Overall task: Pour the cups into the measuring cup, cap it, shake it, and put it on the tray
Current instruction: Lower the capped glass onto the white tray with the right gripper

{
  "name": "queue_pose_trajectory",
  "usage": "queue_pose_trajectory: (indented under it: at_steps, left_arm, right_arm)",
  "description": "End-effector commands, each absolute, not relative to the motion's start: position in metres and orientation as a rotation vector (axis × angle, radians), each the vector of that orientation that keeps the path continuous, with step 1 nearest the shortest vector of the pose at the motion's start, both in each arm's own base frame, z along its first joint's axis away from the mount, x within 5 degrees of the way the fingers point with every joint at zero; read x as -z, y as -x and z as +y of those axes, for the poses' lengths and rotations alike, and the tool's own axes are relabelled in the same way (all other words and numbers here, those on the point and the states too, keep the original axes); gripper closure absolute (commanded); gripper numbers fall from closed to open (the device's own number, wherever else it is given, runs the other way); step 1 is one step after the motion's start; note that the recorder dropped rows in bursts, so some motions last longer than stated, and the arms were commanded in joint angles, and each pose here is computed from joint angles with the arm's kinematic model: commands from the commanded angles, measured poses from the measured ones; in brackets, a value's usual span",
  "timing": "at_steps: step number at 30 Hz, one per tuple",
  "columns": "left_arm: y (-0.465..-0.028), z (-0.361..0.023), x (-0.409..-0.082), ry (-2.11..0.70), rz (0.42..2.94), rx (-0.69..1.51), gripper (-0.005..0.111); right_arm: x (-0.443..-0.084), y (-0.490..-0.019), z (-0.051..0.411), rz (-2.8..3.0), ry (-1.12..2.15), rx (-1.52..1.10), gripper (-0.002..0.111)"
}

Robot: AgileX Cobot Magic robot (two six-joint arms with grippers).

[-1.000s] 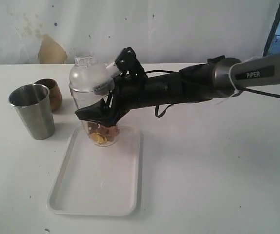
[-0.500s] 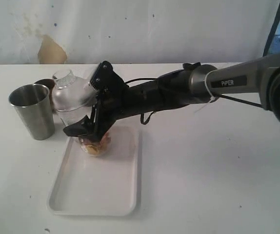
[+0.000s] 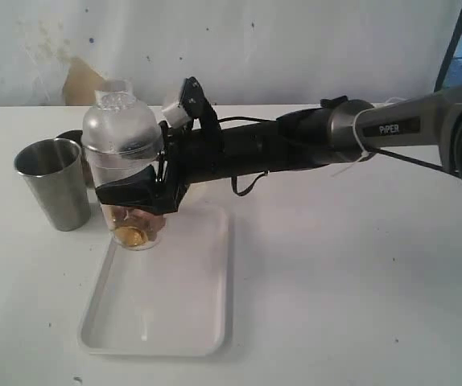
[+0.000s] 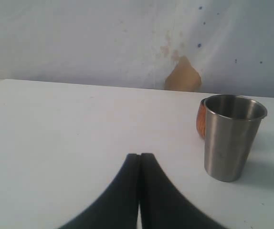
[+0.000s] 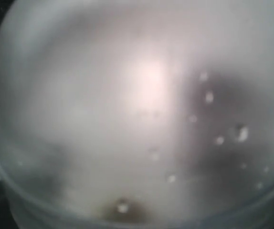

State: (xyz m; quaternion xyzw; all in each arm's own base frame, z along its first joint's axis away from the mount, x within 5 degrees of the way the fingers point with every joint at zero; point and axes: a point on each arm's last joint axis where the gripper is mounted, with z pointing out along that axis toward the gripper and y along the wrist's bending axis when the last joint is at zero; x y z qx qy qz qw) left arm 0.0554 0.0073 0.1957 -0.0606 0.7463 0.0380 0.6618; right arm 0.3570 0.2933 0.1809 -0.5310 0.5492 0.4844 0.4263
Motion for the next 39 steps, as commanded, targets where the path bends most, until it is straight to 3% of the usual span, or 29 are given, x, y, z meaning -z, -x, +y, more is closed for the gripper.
queue_pose_trajectory:
  at_steps: [1, 12, 18, 34, 37, 39]
  left_arm:
    - [-0.055, 0.007, -0.195, 0.139, 1.680, -0.086, 0.107]
    - [-0.055, 0.007, -0.195, 0.139, 1.680, -0.086, 0.107]
    - [-0.055, 0.007, -0.195, 0.139, 1.680, -0.086, 0.107]
    - [-0.055, 0.007, -0.195, 0.139, 1.680, -0.086, 0.107]
    - [-0.055, 0.007, -0.195, 0.139, 1.680, -0.086, 0.107]
    - [-0.055, 0.007, -0.195, 0.139, 1.680, -0.086, 0.107]
  right_arm:
    - [-0.178, -0.374, 0.284, 1.453, 1.262, -1.068, 0.108]
    - [-0.156, -0.375, 0.293, 1.335, 1.296, -1.277, 0.108]
    - [-0.141, -0.382, 0.294, 1.409, 1.283, -1.212, 0.108]
    - [-0.146, -0.391, 0.295, 1.416, 1.290, -1.139, 0.107]
    - [-0.141, -0.389, 0.294, 1.425, 1.362, -1.100, 0.092]
    - [-0.139, -0.387, 0.293, 1.422, 1.412, -1.086, 0.066]
